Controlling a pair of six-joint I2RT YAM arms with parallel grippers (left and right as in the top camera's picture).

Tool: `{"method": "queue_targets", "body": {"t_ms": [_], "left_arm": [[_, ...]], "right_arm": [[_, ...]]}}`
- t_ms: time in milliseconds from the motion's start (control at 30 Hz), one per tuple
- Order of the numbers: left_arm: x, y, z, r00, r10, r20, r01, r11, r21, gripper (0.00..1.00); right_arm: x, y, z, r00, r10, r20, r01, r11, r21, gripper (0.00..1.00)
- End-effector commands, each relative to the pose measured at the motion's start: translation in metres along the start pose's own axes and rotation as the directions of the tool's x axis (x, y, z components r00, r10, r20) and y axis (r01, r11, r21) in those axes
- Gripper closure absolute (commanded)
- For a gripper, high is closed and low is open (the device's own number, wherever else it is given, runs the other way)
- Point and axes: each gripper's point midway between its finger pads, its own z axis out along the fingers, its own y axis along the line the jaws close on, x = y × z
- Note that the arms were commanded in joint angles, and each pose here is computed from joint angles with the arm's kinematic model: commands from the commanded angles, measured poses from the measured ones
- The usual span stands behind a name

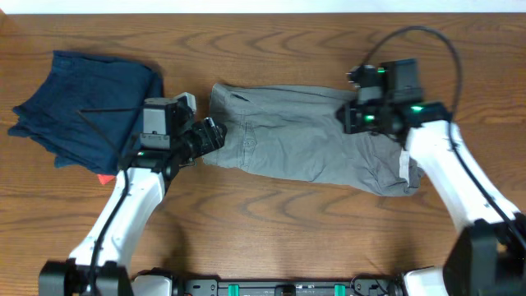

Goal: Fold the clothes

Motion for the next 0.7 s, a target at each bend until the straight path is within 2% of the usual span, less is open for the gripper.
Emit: {"method": "queue_targets", "body": {"t_ms": [0,33,67,100,167,433,667], "left_arm": [[0.004,0.016,0.021,1.000,-0.011,-0.024,0.010,0.999,-0.052,0.31],[0.002,0.022,0.027,1.000,-0.016,-0.017,0.015,0.998,-0.069,0.22],[-0.001,0.026,0.032,1.000,-0.018,-0.009,0.017,0.997,-0.073,0.16],[-0.003,0.028,0.036,1.000,-0.020,-0.002,0.019,0.997,-0.072,0.11],[-0.010,0.032,0.044,1.000,-0.016,0.018,0.018,0.998,-0.065,0.01],[-0.018,0.041,0.071,0.999,-0.006,0.050,0.008,0.999,-0.049,0.02],[-0.002,0.043,0.092,1.000,-0.022,-0.019,0.022,1.000,0.011,0.02]], "right_arm": [[0.007,0.020,0.036,0.999,-0.032,-0.039,0.030,0.998,-0.060,0.92],[0.008,0.017,0.045,0.999,-0.013,-0.041,0.012,0.999,-0.043,0.93],[0.008,0.009,0.054,0.999,0.034,-0.041,-0.035,0.999,-0.001,0.87],[0.009,0.003,0.059,0.997,0.073,-0.039,-0.072,0.997,0.031,0.82],[0.008,-0.012,0.070,0.987,0.163,-0.016,-0.160,0.982,0.101,0.81],[-0.013,-0.018,0.079,0.984,0.160,0.077,-0.167,0.980,0.107,0.75],[-0.006,-0.017,0.080,0.985,0.163,0.050,-0.168,0.979,0.113,0.74]]}}
